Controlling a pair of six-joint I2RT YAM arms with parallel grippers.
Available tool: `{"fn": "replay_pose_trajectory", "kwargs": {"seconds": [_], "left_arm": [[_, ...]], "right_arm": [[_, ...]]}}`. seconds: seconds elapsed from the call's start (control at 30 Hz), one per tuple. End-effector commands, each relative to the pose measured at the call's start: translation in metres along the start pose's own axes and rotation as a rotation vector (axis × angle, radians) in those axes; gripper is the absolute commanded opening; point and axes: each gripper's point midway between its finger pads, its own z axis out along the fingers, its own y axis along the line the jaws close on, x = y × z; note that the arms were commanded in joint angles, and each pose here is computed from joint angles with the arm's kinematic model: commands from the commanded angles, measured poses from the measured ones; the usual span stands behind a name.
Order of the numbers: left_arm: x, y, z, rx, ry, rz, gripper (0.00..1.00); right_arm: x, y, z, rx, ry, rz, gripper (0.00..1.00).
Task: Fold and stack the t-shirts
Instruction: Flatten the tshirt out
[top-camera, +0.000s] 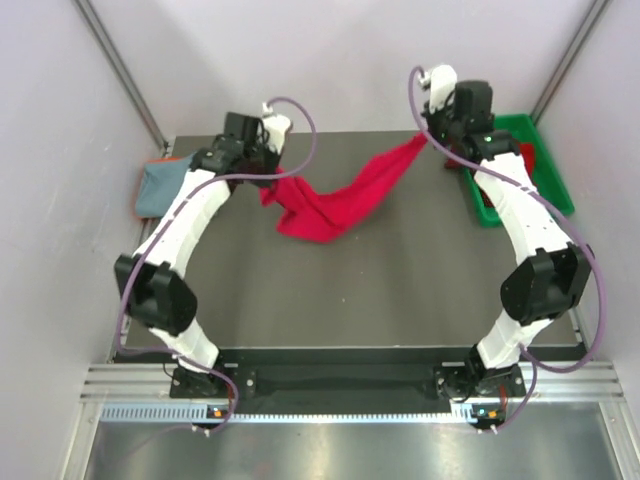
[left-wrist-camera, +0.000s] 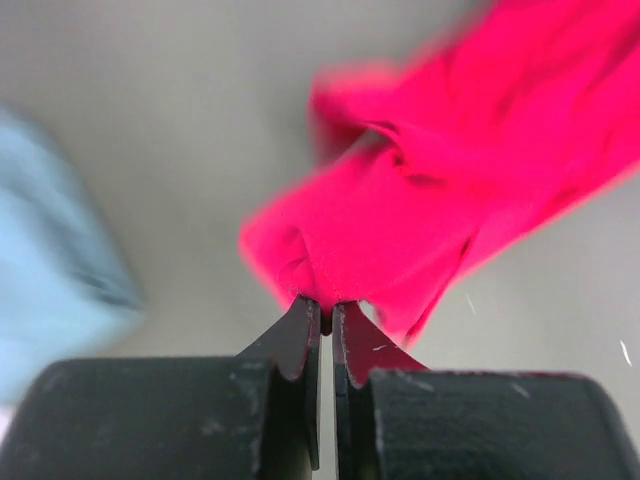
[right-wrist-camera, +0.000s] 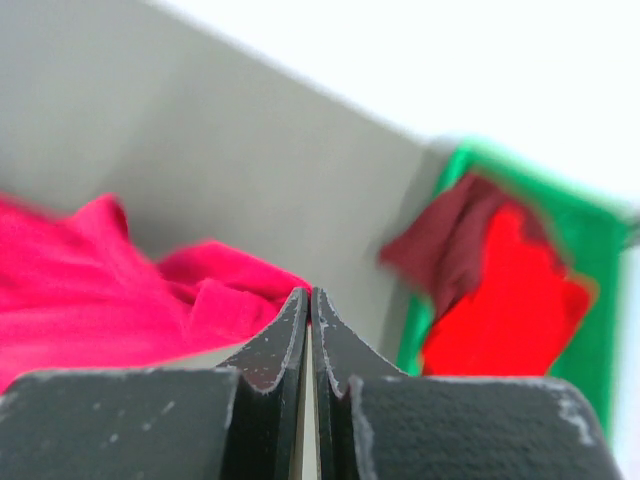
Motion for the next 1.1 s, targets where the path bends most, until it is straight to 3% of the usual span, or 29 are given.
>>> {"fn": "replay_pose_trajectory", "kwargs": {"seconds": [0.0, 0.17, 0.27, 0.47, 0.5, 0.53, 0.57, 0.6, 0.7, 0.73, 0.87, 1.07], "left_arm": [[-0.086, 0.029, -0.062, -0.184, -0.307, 0.124, 0.0], [-0.107, 0.042, -0.099, -0.286, -0.419, 0.123, 0.0], [-0.084, 0.043, -0.102, -0.293, -0.344, 0.132, 0.0], [-0.012, 0.019, -0.097, -0.168, -0.153, 0.056, 0.0], [0.005, 0.009, -0.095, -0.129, -0.126, 0.042, 0.0], [0.013, 0.004, -0.091, -0.102, -0.107, 0.028, 0.0], [0.021, -0.003, -0.085, -0.069, -0.089, 0.004, 0.0], [0.033, -0.005, -0.071, -0.05, -0.037, -0.009, 0.0], [0.048, -0.013, -0.046, 0.02, 0.097, -0.029, 0.0], [0.061, -0.017, -0.042, 0.049, 0.171, -0.04, 0.0], [0.07, -0.033, -0.021, 0.152, 0.269, -0.088, 0.0], [0.082, -0.04, -0.004, 0.187, 0.302, -0.125, 0.0]], "right_arm": [[-0.118, -0.047, -0.073, 0.139, -0.34, 0.045, 0.0], [-0.157, -0.073, -0.113, 0.225, -0.468, 0.089, 0.0], [-0.148, -0.073, -0.123, 0.227, -0.457, 0.08, 0.0], [-0.045, -0.031, -0.122, 0.107, -0.176, 0.062, 0.0], [-0.04, -0.029, -0.138, 0.113, -0.195, 0.062, 0.0], [-0.005, -0.017, -0.125, 0.092, -0.127, 0.067, 0.0], [0.005, -0.013, -0.124, 0.089, -0.116, 0.07, 0.02], [0.016, -0.003, -0.12, 0.045, -0.095, 0.069, 0.23], [0.026, 0.009, -0.104, -0.013, -0.058, 0.1, 0.51], [0.011, 0.007, -0.104, -0.017, -0.09, 0.101, 0.54], [-0.025, 0.019, -0.083, -0.13, -0.147, 0.142, 0.57], [-0.011, 0.083, -0.022, -0.334, -0.057, 0.095, 0.58]]}}
